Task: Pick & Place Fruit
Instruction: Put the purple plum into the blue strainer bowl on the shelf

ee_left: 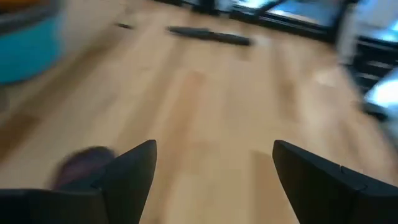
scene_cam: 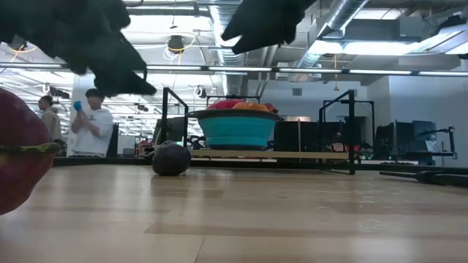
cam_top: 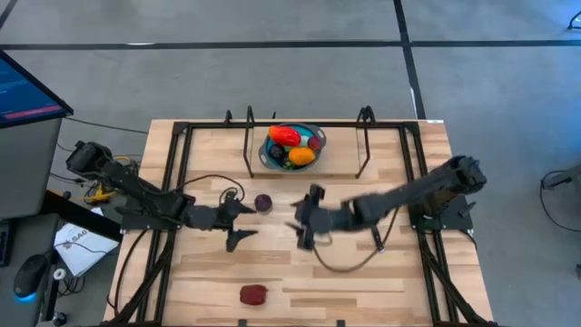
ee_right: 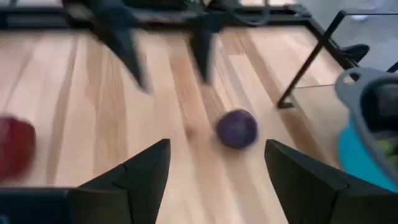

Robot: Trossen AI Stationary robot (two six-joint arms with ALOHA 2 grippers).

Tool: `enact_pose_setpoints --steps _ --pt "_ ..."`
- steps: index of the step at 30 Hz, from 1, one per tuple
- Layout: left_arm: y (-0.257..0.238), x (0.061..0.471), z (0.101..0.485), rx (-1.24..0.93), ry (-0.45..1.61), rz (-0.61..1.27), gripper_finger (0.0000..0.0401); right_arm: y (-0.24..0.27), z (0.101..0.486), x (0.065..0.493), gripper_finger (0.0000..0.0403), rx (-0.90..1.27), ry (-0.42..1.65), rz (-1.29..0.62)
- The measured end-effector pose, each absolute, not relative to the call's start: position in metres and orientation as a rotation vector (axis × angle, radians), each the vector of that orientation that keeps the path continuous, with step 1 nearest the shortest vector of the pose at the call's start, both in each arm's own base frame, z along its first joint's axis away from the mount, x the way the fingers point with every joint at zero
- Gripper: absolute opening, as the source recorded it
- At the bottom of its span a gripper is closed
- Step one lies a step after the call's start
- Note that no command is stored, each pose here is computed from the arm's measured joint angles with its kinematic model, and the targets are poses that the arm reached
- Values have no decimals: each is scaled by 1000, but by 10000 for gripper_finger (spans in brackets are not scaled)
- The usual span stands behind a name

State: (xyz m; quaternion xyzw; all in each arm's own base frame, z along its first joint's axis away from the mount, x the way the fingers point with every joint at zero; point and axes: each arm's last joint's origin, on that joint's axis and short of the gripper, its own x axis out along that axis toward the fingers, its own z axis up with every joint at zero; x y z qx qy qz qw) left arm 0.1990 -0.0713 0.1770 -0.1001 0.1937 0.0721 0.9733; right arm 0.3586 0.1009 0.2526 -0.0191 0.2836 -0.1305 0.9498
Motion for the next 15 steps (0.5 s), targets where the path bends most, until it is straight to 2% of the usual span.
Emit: enact_pose_setpoints --steps 6,9,15 --pt "-50 214 153 -103 477 318 314 143 218 360 255 -14 513 -364" --pt "-37 221 139 -99 519 388 314 151 214 361 255 8 492 -376" --pt "-23 236 127 -138 466 452 314 150 214 360 255 17 494 -386"
